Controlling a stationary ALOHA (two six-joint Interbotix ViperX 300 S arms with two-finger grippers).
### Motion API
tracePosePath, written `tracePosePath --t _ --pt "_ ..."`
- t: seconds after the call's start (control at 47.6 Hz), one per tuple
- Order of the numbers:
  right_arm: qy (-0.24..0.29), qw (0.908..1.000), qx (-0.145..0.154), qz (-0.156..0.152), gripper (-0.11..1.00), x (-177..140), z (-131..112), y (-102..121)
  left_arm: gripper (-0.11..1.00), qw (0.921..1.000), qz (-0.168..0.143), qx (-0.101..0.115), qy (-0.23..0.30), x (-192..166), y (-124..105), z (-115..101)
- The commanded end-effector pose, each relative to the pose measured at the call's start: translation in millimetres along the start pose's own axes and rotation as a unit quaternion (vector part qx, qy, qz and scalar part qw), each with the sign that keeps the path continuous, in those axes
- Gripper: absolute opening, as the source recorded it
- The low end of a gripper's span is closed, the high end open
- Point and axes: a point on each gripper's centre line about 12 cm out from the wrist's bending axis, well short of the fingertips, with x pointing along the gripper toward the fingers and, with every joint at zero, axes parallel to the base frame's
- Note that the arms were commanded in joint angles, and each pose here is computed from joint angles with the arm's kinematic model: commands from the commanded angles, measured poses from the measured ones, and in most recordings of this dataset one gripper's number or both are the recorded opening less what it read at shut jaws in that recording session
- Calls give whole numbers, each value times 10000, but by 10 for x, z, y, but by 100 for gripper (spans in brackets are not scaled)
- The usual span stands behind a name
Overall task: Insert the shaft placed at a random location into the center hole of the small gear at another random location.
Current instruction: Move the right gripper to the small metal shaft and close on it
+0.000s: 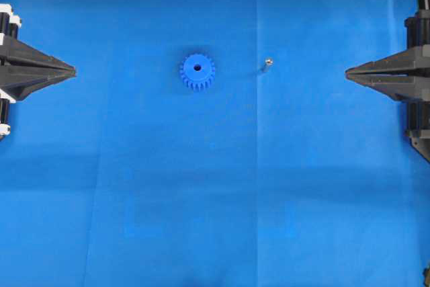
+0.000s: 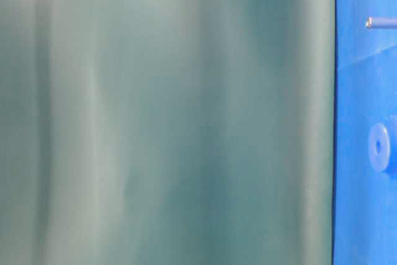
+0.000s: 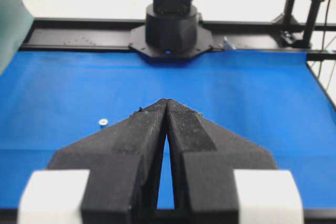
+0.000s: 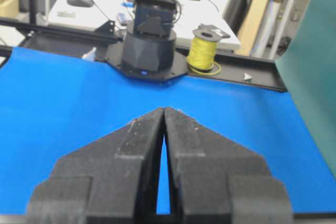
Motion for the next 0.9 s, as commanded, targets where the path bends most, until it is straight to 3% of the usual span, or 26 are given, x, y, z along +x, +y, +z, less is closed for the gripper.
tracePosePath --t 0.0,0.126,0.42,0.568,0.736,0.778,0.883 --pt "-53 9999 -106 -76 0 28 52 -32 0 10000 -16 -40 -69 12 -6 56" --pt "56 9996 -135 -242 -6 85 -12 -103 0 10000 -16 -47 -54 16 -6 50" --pt "454 9960 -72 -765 -1 312 -394 -361 0 10000 -15 -40 -46 19 -6 46" --pt "816 9919 75 -973 21 494 -712 -478 0 10000 -15 -40 -31 19 -6 43" --pt "1247 9826 307 -1338 70 659 -1127 -647 0 10000 -15 -39 -8 14 -6 30" --pt "1310 9806 347 -1415 73 692 -1212 -681 0 10000 -15 -39 -8 14 -6 30" --pt "1451 9761 430 -1562 65 764 -1404 -738 0 10000 -23 -32 -8 8 -9 28"
